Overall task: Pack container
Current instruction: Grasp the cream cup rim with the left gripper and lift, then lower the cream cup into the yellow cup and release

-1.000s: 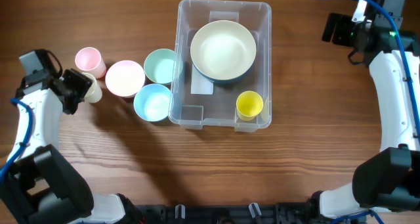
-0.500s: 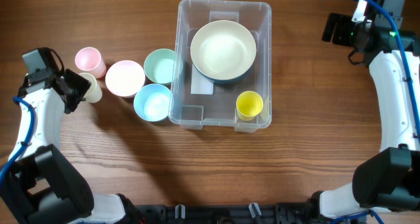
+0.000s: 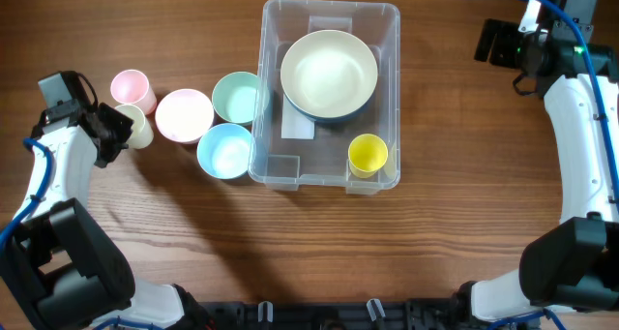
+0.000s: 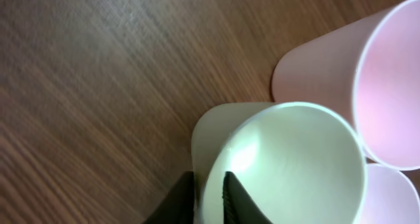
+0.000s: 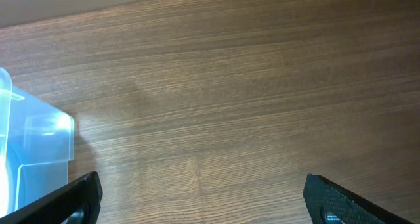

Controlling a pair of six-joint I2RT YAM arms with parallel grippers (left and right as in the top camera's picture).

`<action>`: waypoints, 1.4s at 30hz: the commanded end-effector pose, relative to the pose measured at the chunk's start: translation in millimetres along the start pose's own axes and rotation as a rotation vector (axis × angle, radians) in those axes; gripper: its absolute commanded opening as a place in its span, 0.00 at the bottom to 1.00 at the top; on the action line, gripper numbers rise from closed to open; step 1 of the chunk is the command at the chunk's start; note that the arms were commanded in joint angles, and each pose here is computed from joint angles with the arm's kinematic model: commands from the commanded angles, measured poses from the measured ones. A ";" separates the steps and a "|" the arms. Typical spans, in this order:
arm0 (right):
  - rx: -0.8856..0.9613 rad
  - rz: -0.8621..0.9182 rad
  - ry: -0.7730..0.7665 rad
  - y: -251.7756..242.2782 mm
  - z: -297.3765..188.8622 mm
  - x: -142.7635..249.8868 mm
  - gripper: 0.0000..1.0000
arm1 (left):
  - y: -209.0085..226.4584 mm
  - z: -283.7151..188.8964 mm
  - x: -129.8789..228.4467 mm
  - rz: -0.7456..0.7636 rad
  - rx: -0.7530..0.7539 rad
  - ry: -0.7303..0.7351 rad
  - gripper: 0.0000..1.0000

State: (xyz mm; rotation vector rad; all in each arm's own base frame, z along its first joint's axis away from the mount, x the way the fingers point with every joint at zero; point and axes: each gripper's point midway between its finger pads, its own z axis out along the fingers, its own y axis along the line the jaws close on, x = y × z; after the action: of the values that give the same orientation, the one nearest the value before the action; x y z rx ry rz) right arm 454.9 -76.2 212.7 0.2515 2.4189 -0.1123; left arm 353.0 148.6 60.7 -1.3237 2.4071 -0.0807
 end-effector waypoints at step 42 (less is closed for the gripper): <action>0.012 0.012 0.004 -1.0 3.6 0.1 1.00 | -248.0 -276.8 292.1 1.130 1.085 -0.146 0.04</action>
State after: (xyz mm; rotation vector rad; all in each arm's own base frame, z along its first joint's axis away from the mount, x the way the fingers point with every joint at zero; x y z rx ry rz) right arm 455.0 -76.0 212.7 0.2510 2.4186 -0.1121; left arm 314.5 -241.2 307.0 0.3797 2.0034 -0.8661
